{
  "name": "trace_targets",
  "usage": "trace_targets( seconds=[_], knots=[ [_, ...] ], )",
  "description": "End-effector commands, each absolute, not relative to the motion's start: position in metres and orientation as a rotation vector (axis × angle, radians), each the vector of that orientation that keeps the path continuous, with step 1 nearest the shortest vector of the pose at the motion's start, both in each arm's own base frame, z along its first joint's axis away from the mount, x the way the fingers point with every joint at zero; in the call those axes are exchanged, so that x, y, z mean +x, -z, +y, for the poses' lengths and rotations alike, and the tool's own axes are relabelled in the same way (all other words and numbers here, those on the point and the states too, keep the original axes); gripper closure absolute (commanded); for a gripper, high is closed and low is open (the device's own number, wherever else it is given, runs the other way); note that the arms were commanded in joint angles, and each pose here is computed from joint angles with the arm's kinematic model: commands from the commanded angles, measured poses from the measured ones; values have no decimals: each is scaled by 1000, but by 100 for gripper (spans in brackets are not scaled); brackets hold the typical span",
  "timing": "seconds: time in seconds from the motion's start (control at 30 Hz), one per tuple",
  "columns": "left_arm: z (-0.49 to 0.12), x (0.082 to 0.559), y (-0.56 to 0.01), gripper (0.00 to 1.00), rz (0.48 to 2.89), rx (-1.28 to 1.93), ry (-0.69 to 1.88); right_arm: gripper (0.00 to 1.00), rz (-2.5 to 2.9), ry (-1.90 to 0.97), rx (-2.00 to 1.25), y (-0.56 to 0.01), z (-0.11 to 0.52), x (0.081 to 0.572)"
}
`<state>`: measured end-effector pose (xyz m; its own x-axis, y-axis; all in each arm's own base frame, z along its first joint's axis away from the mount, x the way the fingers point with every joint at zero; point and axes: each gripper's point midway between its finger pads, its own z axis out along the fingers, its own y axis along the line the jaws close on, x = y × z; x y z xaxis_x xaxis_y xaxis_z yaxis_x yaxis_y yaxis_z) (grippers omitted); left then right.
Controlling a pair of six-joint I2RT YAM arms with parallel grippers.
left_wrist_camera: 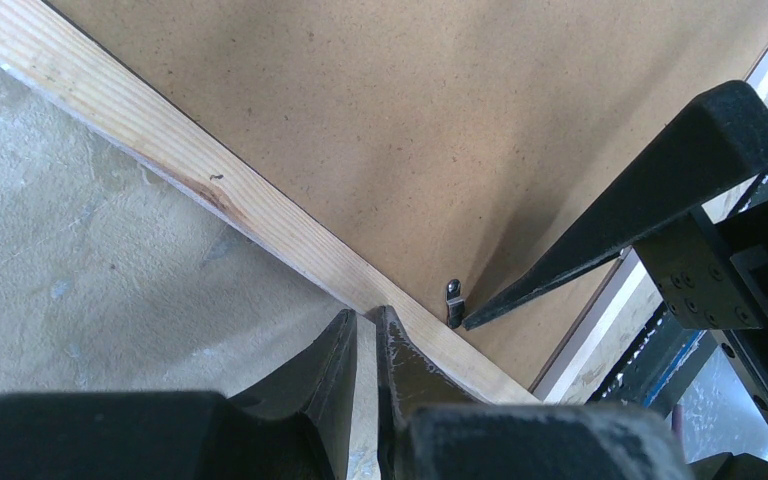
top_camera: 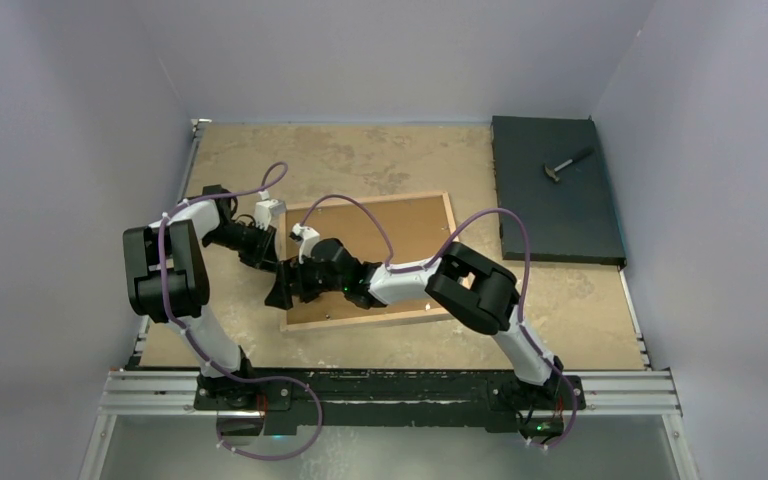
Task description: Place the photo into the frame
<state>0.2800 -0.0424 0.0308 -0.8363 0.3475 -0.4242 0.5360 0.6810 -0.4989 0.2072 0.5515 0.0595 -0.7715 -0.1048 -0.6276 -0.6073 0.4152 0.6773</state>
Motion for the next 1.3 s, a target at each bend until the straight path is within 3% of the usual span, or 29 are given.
trace_targets(
  seconds=[0.0, 0.97, 1.27],
  knots=[
    [-44, 277, -29, 91, 2573, 747, 902, 16, 2179, -1291, -609, -51, 553, 215],
    [-44, 278, -33, 92, 2567, 757, 899, 18, 2088, -1275, -576, -57, 557, 237],
    [-31, 297, -36, 92, 2597, 727, 796, 15, 1867, -1355, -751, -128, 560, 229]
  ],
)
